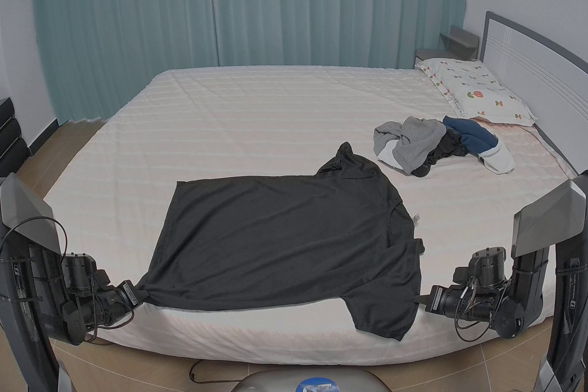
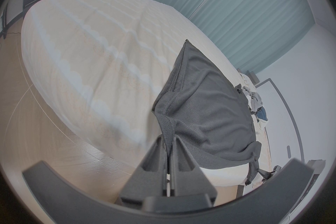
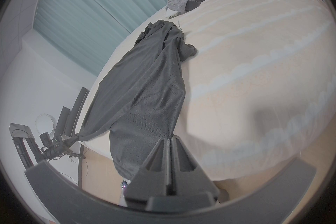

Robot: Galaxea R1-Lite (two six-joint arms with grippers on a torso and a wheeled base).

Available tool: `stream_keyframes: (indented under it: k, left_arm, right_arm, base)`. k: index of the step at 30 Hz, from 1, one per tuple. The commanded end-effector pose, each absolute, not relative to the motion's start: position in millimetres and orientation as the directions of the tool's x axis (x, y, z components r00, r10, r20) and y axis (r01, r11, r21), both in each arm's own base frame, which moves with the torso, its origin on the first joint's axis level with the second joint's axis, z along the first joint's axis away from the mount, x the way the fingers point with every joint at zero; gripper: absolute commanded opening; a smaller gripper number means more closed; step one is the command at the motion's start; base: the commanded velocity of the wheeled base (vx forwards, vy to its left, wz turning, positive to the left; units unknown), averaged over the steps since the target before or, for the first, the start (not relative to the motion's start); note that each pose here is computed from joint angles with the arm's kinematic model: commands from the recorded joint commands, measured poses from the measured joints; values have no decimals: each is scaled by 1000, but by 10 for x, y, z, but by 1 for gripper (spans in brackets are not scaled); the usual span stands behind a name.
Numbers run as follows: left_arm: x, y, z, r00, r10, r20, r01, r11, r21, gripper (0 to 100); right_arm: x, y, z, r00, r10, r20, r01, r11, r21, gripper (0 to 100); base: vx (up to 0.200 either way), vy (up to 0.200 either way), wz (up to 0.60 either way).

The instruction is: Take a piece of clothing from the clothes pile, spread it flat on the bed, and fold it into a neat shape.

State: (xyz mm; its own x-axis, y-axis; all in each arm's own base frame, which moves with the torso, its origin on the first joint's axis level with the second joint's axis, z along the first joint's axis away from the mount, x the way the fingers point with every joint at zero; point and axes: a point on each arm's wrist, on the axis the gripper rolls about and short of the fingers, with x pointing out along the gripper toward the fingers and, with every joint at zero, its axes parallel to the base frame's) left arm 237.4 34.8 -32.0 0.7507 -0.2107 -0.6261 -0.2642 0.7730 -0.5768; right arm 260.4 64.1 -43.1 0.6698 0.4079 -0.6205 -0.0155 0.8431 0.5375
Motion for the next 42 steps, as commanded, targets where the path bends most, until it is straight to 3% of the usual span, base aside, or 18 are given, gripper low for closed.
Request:
stream_keyframes:
  k: [1, 12, 17, 24, 42]
  left_arm:
    - [2369, 349, -309, 753, -208, -624, -260, 777, -573, 0]
    - [2349, 349, -293, 753, -206, -625, -257, 782, -567, 0]
    - [2197, 356, -320, 717, -202, -667, -193, 862, -469, 0]
    - [2172, 364, -326, 712, -191, -676, -189, 875, -446, 0]
    - [2003, 354, -289, 663, -156, -733, -169, 922, -349, 0]
  right_arm:
    - [2515, 566, -319, 681, 395, -617, -2, 843, 537, 0]
    - [2231, 477, -187, 660, 380, -648, 31, 848, 529, 0]
    - [2105, 410, -127, 655, 366, -661, 55, 849, 526, 0]
    - [2015, 382, -33, 659, 361, -660, 59, 850, 524, 0]
    - [1799, 336, -36, 541, 268, -797, 123, 912, 391, 0]
  base:
    - [0, 0, 0]
    - [0, 0, 0]
    - [0, 0, 0]
    - [0, 0, 0]
    - [0, 0, 0]
